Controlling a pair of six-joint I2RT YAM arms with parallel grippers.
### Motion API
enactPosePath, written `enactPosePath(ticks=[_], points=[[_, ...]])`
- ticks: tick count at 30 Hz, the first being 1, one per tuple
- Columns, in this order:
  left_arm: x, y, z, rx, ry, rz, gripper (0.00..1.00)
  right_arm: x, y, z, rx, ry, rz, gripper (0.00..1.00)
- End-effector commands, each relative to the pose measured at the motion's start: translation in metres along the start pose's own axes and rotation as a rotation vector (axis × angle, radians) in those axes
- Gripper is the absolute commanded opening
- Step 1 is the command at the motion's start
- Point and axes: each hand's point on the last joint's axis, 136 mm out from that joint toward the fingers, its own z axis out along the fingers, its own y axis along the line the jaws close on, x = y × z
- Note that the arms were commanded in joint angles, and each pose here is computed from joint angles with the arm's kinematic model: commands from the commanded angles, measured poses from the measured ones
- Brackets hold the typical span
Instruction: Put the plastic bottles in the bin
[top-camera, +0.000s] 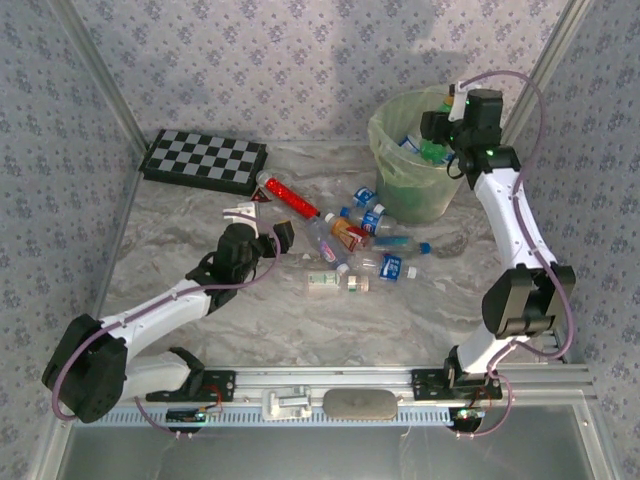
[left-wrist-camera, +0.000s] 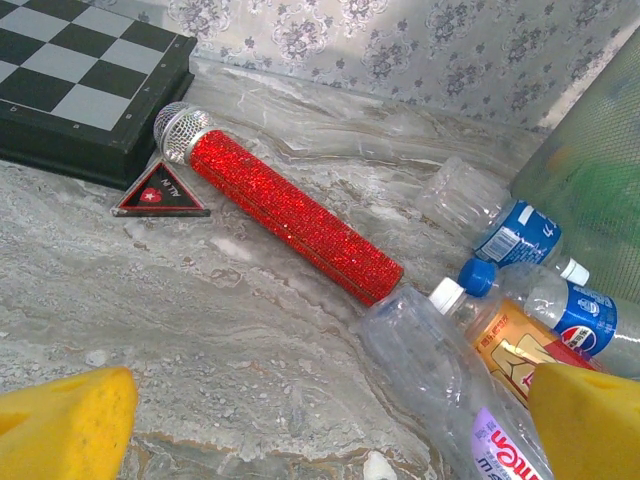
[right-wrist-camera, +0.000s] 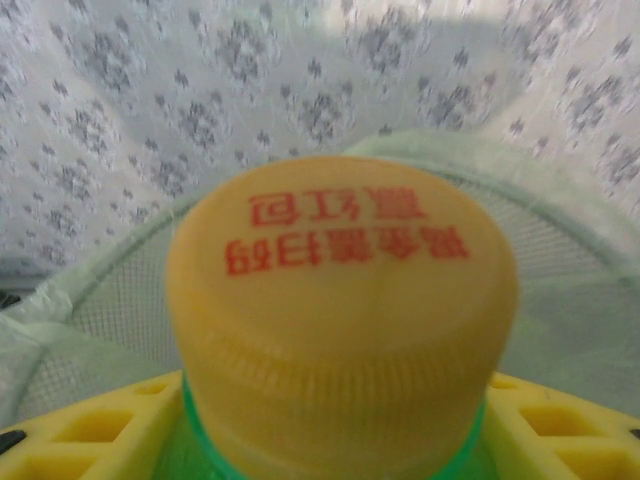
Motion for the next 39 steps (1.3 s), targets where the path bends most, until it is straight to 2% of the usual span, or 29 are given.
enactPosePath(ticks=[1,5,13,18,23,27,30,36,39], points=[[-0.001,0.004,-0.003,-0.013,-0.002,-0.017,1.00,0.002,0.004,0.002,-0.032,0.039,0.041,0.61],[-0.001,0.005,-0.003,-0.014,0.002,-0.019,1.00,0.008,0.005,0.008,-0.035,0.063,0.058,0.66],[0.000,0.005,-0.004,-0.016,0.003,-0.023,1.00,-0.011,0.000,-0.011,0.004,0.014,0.036,0.85],[0.000,0.006,-0.003,-0.019,0.005,-0.028,1.00,-0.038,0.004,-0.046,0.005,-0.072,0.022,0.86],[0.001,0.006,-0.001,-0.024,0.005,-0.043,1.00,-0.050,0.025,-0.085,-0.063,-0.165,0.034,0.86],[0.001,0.006,0.000,-0.026,0.006,-0.053,1.00,-0.038,0.047,-0.112,-0.157,-0.189,0.058,0.88],[0.001,0.006,0.002,-0.029,0.009,-0.059,1.00,-0.021,0.065,-0.128,-0.244,-0.178,0.072,1.00],[0.004,0.002,0.009,-0.019,0.023,-0.069,1.00,0.032,0.094,-0.151,-0.350,-0.117,0.075,1.00],[0.004,-0.001,0.012,-0.013,0.033,-0.071,1.00,0.073,0.107,-0.151,-0.386,-0.035,0.078,1.00]])
